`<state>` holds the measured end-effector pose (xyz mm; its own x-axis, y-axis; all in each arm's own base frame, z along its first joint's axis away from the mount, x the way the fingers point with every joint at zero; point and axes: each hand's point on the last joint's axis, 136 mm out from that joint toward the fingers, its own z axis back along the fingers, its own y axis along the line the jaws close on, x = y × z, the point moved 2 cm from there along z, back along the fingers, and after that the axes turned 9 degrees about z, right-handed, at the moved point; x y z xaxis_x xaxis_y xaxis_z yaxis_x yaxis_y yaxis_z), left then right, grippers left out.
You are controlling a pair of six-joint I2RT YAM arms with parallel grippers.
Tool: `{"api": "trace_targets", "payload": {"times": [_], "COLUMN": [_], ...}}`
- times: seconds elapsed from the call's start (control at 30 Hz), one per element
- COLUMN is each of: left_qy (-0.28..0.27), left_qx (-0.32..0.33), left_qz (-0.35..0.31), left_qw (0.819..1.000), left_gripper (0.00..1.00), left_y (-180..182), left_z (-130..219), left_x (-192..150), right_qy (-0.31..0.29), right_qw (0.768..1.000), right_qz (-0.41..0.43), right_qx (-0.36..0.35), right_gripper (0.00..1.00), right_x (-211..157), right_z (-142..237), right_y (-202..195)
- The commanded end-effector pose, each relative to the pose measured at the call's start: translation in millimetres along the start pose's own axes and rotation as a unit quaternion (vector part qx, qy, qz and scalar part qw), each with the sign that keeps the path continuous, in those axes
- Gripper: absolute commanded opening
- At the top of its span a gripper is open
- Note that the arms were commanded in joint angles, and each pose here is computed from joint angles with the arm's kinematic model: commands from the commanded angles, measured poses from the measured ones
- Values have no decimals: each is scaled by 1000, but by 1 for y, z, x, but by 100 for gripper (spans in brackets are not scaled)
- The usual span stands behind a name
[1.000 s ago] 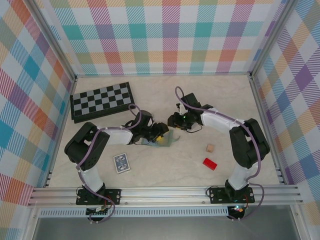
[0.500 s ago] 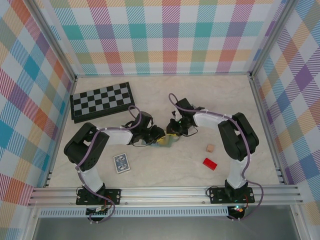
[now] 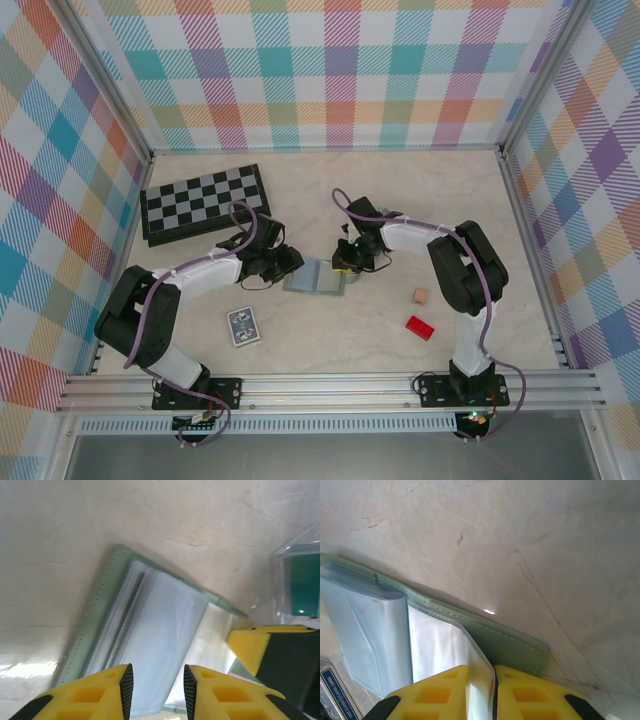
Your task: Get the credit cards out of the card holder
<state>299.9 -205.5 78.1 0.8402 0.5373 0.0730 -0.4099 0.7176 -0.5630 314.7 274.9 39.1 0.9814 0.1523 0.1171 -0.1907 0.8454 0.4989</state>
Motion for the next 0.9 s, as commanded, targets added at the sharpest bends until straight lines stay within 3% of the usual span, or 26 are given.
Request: {"api": "trace_targets", "payload": {"times": [0.0, 0.23, 0.47, 0.67, 0.87], "left_qy": [3, 26, 23, -17, 12], "left_qx": [44, 46, 24, 82, 19], "left_qz": [-1, 7, 0, -32, -40], "left_qw": [999, 999, 999, 996, 999], "left_gripper": [38, 41, 32, 34, 33], "left_y": [15, 18, 8, 19, -1], "left_z": [-1, -12, -13, 11, 7], "left_x": [0, -5, -2, 8, -1], "right_qy": [11, 15, 19, 20, 21], "right_qw": [1000, 1000, 1000, 1000, 1000], "right_qz": [9, 11, 12, 15, 15], "right_qx": [-9, -7, -7, -6, -6], "right_gripper": [19, 19, 19, 19, 19], "right_x": [1, 3, 1, 0, 1], "right_z": [-7, -11, -13, -13, -14], "right_y": [-2, -1, 1, 2, 3]}}
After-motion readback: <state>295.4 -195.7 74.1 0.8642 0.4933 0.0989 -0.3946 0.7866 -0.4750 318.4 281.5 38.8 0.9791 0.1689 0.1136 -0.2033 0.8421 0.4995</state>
